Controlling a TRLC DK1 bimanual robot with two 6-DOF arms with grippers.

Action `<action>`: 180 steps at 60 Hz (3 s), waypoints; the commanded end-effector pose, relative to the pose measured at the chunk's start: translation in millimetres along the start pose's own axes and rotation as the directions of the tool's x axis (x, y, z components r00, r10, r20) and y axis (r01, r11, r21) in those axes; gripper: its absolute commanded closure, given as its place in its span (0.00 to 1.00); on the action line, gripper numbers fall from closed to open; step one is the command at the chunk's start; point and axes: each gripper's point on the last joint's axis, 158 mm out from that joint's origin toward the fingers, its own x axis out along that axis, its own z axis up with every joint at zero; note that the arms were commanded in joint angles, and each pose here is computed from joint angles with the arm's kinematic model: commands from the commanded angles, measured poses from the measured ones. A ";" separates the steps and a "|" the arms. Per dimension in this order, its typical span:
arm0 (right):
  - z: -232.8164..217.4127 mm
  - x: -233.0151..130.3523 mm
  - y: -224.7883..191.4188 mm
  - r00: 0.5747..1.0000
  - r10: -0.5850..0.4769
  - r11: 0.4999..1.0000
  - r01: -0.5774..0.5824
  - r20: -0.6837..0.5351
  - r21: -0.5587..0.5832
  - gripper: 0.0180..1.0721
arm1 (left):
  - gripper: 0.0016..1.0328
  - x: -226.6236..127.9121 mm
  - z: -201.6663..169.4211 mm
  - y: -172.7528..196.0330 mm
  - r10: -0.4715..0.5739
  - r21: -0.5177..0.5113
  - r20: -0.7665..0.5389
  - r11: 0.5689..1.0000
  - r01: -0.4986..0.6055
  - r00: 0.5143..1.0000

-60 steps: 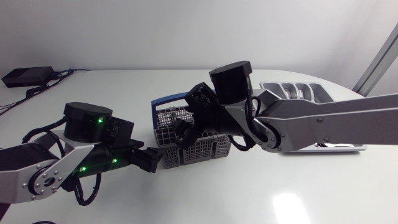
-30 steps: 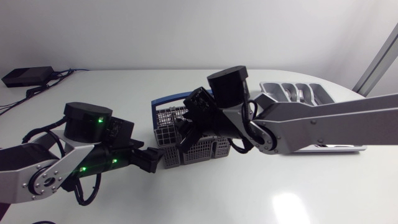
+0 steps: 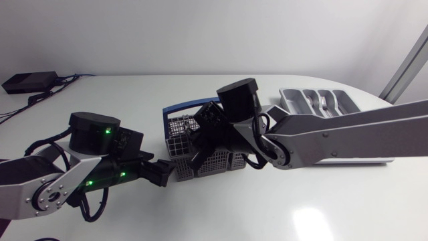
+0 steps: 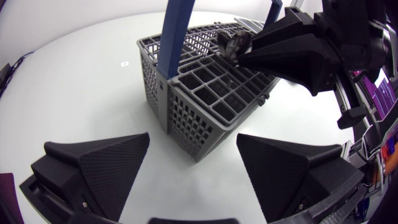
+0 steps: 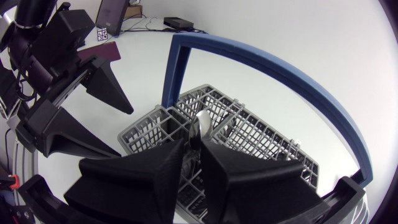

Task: Unload the cutlery basket into the drawer organizer.

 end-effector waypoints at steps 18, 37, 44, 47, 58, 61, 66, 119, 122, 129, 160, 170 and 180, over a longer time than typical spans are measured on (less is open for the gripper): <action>-7.9 4.6 9.0 1.000 0.016 1.000 -0.016 -0.012 -0.018 0.95 | 0.05 5.9 -14.6 0.6 -0.005 0.007 -0.031 1.000 0.005 1.000; 15.7 -17.2 4.0 0.999 -0.001 1.000 0.002 0.047 -0.017 0.95 | 0.05 6.9 -14.8 0.2 -0.006 0.008 -0.033 1.000 0.006 0.999; 21.8 -23.5 3.8 0.998 -0.002 1.000 0.004 0.067 -0.024 0.95 | 0.05 8.3 -15.6 1.6 -0.004 0.008 -0.032 1.000 0.004 0.999; 22.4 -25.3 4.3 0.997 -0.004 0.999 0.006 0.073 -0.032 0.95 | 0.05 8.8 -15.6 2.1 -0.002 0.006 -0.034 1.000 0.003 0.999; 23.2 -28.7 16.5 0.996 -0.009 0.995 0.018 0.091 -0.101 0.95 | 0.05 11.7 -16.0 2.5 -0.002 0.005 -0.035 1.000 0.002 0.999; 21.2 -28.0 19.2 0.996 -0.006 0.993 0.015 0.086 -0.114 0.95 | 0.05 12.7 -16.6 2.7 -0.002 0.004 -0.038 1.000 0.002 0.999; 19.7 -28.5 22.2 0.996 -0.003 0.991 0.015 0.087 -0.135 0.95 | 0.05 14.3 -16.9 2.9 -0.002 0.004 -0.040 1.000 0.002 0.999; 62.5 -74.5 41.7 0.983 0.064 0.991 -0.043 0.172 -0.123 0.95 | 0.05 18.2 -20.2 5.3 0.011 0.005 -0.052 1.000 -0.011 0.999; 63.2 -75.8 41.2 0.983 0.064 0.992 -0.043 0.175 -0.121 0.95 | 0.05 18.2 -19.4 5.5 0.013 0.006 -0.051 1.000 -0.012 0.999; 67.7 -82.6 42.1 0.981 0.076 0.994 -0.060 0.177 -0.092 0.95 | 0.05 17.1 -18.5 5.3 0.015 0.007 -0.051 1.000 -0.014 0.999; 28.1 -178.6 -51.8 0.998 -0.015 0.996 0.010 0.055 0.092 0.95 | 0.05 -25.8 44.0 -21.2 -0.025 -0.060 0.041 0.998 0.027 0.999; -31.3 -204.7 -98.5 0.993 -0.097 0.991 0.103 -0.066 0.089 0.95 | 0.05 -30.6 61.5 -47.4 -0.050 -0.058 0.072 0.997 0.054 0.996; -86.2 -224.3 -149.2 0.972 -0.180 0.978 0.193 -0.154 0.076 0.95 | 0.05 -34.6 76.8 -61.9 -0.044 -0.058 0.085 0.997 0.049 0.995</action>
